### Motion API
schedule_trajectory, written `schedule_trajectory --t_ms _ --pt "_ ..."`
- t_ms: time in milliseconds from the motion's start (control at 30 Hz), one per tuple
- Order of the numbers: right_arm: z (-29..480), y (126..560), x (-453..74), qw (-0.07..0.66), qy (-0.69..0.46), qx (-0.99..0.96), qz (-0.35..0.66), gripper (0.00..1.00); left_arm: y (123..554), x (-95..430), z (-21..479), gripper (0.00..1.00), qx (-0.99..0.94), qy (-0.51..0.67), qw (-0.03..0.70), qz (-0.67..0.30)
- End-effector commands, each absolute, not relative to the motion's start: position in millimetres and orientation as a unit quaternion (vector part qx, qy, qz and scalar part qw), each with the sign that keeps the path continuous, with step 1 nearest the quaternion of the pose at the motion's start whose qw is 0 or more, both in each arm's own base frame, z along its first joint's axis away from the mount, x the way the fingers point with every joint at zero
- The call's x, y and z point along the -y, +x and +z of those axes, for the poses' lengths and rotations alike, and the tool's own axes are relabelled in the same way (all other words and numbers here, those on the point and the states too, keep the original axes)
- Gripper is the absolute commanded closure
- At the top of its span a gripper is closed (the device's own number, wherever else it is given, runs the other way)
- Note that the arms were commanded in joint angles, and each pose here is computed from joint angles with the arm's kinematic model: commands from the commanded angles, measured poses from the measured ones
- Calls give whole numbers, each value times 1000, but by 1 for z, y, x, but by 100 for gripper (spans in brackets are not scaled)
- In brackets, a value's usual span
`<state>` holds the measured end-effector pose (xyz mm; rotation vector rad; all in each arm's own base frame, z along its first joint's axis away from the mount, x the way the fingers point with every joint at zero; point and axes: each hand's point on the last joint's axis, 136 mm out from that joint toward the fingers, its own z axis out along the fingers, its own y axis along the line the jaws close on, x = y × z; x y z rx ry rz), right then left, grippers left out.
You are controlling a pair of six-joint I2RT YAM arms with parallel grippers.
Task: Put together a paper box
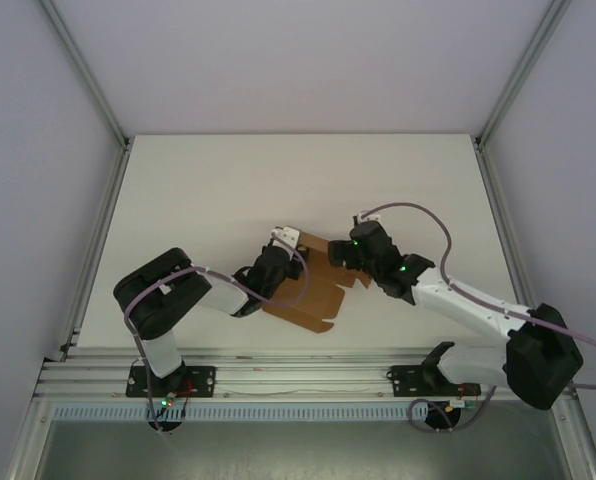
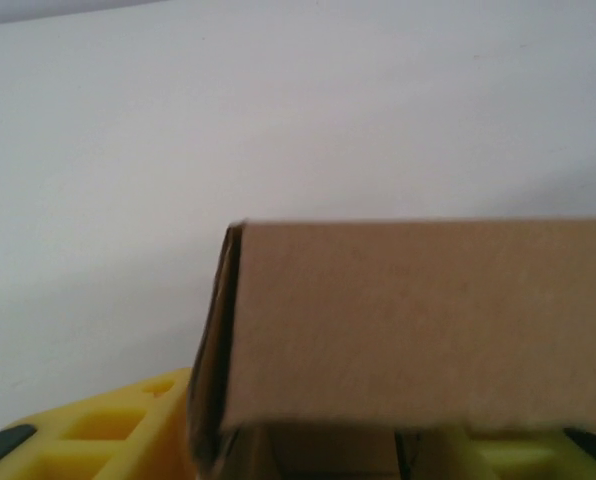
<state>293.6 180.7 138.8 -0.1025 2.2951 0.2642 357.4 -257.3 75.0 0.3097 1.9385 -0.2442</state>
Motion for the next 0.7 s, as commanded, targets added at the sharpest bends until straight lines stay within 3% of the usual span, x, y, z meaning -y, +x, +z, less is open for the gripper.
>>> schedule_trajectory --t_ms 0,200,233,667 --pt "141 286 -155 412 -3 -908 77 5 365 257 71 59 -822 131 547 -87" --pt "146 264 -124 416 40 -906 66 3 370 254 72 97 -821 126 552 -70" --pt "147 261 -120 419 45 -904 67 3 370 254 73 100 -820 123 554 -72" --pt "152 261 -112 460 61 -880 107 2 355 243 109 100 -836 68 532 -114"
